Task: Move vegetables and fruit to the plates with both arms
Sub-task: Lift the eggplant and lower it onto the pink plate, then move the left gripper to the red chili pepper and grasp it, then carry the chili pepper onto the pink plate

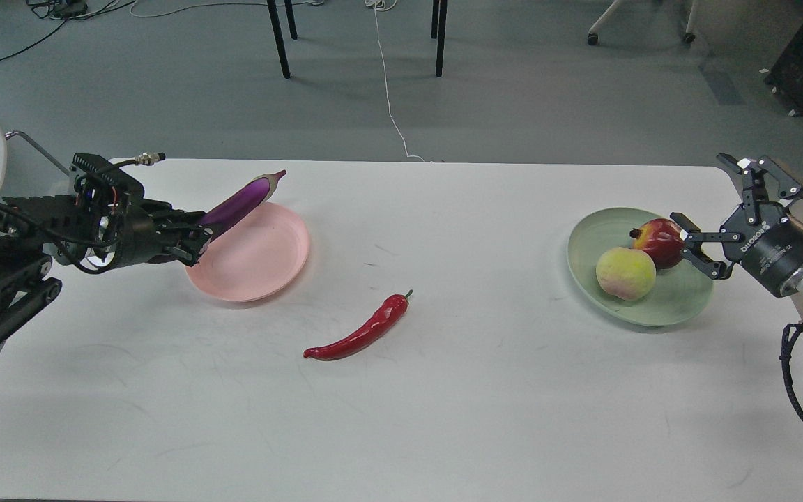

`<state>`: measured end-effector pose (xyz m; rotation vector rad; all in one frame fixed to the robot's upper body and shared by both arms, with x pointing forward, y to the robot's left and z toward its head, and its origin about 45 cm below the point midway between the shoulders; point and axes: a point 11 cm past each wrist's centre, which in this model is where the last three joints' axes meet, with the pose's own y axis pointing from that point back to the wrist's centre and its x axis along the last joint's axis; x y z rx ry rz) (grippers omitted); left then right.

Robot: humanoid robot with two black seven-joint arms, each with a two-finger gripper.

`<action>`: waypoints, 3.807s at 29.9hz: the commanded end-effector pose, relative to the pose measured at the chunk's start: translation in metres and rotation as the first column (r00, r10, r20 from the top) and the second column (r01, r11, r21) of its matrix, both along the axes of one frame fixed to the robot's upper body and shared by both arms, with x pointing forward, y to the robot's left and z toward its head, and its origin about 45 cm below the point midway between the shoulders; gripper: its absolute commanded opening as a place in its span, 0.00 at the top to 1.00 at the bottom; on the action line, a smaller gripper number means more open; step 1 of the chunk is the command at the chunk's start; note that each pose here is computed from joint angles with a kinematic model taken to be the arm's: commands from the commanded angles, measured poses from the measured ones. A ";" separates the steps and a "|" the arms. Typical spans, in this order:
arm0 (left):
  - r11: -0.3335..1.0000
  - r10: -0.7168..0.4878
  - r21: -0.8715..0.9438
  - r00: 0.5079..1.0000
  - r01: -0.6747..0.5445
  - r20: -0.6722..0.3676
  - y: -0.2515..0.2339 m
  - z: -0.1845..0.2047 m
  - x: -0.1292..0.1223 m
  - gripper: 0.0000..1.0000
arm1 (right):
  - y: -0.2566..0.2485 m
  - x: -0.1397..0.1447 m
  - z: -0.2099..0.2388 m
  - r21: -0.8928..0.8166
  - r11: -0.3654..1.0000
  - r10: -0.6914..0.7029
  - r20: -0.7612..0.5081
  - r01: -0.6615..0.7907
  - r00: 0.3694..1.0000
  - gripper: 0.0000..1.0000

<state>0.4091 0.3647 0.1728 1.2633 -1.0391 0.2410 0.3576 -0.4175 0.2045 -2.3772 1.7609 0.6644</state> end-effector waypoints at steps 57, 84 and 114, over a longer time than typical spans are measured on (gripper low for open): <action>0.889 -0.347 -0.319 0.938 0.329 0.003 -0.192 -0.071 -0.084 0.05 | -0.017 -0.006 0.006 -0.026 0.999 -0.023 -0.001 0.023 1.000 0.03; 0.899 -0.328 -0.307 0.945 0.313 0.003 -0.192 -0.078 -0.079 0.46 | -0.022 -0.007 0.008 -0.032 0.999 -0.029 0.002 0.029 1.000 0.03; 0.944 -0.297 -0.125 0.951 0.306 0.087 -0.130 -0.007 -0.022 0.90 | -0.021 -0.007 0.007 -0.033 0.999 -0.028 0.001 0.029 1.000 0.03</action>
